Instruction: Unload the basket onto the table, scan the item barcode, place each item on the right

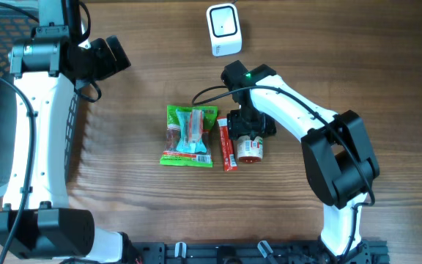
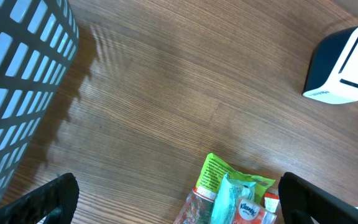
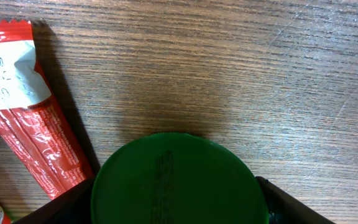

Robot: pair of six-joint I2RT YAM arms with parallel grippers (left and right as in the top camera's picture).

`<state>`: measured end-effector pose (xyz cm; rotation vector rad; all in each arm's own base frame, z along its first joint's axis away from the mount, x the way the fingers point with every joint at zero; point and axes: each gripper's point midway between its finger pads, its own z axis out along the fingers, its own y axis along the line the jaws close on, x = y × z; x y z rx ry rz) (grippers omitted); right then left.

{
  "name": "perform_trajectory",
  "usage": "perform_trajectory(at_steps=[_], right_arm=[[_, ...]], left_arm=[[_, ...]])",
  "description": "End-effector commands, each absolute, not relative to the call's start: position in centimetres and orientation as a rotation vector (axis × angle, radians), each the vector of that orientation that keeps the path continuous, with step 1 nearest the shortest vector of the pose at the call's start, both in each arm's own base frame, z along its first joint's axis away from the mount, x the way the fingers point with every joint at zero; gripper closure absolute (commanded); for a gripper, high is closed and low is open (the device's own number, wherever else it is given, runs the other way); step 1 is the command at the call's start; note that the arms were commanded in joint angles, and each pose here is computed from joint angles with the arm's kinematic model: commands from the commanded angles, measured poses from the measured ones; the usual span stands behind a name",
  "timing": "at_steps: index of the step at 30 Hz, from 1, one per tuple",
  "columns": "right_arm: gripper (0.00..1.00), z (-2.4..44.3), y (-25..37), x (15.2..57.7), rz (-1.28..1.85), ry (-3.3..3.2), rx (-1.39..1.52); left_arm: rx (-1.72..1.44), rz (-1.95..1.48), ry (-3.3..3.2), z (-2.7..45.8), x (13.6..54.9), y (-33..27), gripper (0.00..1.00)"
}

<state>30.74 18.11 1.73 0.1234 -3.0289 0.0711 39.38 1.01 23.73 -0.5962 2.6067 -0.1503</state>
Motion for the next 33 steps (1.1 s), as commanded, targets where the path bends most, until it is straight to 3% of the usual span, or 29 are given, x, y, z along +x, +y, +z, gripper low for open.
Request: perform_trajectory(at_steps=[1,9,27,33], right_arm=[[0.26,1.2,18.0,30.5,0.098,-3.019,0.112],[0.35,3.7,18.5,31.6,0.047,-3.087,0.173],[0.38,21.8,14.8,32.2,-0.051,-3.637,0.137],[0.38,20.3,14.0,31.9,-0.052,-3.714,0.135]], left_arm=[[-0.582,-0.136,2.608,23.7,39.4,1.3,0.0],[-0.582,-0.136,2.608,23.7,39.4,1.2,0.0],[-0.582,-0.136,2.608,23.7,39.4,1.2,0.0],[-0.581,-0.136,2.609,23.7,39.4,1.3,0.0]])
